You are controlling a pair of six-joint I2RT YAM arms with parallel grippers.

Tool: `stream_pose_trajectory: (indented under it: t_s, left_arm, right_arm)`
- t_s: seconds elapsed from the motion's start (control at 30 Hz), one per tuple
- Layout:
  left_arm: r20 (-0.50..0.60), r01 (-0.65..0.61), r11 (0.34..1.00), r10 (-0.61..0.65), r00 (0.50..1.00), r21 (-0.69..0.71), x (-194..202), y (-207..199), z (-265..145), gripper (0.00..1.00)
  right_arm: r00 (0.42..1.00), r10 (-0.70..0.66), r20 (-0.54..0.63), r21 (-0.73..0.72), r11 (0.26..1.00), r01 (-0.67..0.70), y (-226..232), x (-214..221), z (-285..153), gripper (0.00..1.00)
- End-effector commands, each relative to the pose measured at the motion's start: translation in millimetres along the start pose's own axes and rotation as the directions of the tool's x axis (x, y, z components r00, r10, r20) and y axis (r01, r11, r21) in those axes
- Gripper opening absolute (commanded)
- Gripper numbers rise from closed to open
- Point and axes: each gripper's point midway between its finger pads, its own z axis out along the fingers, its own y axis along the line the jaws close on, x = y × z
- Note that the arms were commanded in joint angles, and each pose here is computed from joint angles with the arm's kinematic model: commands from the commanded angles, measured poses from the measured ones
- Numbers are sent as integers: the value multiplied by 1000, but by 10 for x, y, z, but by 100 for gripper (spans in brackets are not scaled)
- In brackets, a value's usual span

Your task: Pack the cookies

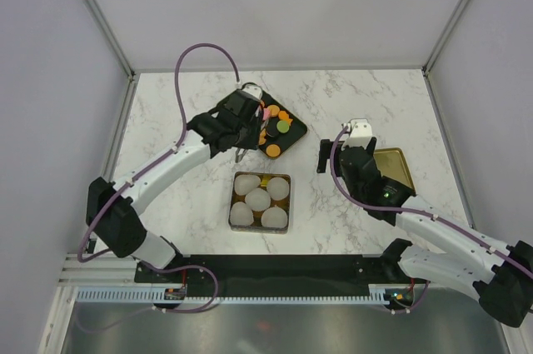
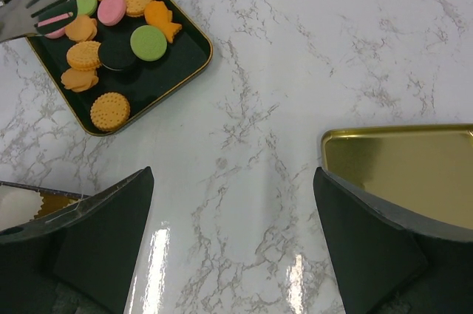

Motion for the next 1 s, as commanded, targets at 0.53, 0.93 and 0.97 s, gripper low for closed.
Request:
stream_pose_trajectory:
  t_s: [0.53,0.93,0.97]
  left_arm:
    - [-29,-177,982,175,984,-64,-281,-451,635,52]
    - [-59,-183,982,181,982,-41,-251,-559,834,55]
    - [-58,-182,983,179,982,-40,-261,-560,841,55]
  right_arm:
    - [1000,-15,11,15,1000,15,-23,-56,-10,98]
    - [1000,-17,10,16,1000,17,-39,-43,-20,98]
    - [1000,-15,11,17,1000,14,-41,-47,-18,98]
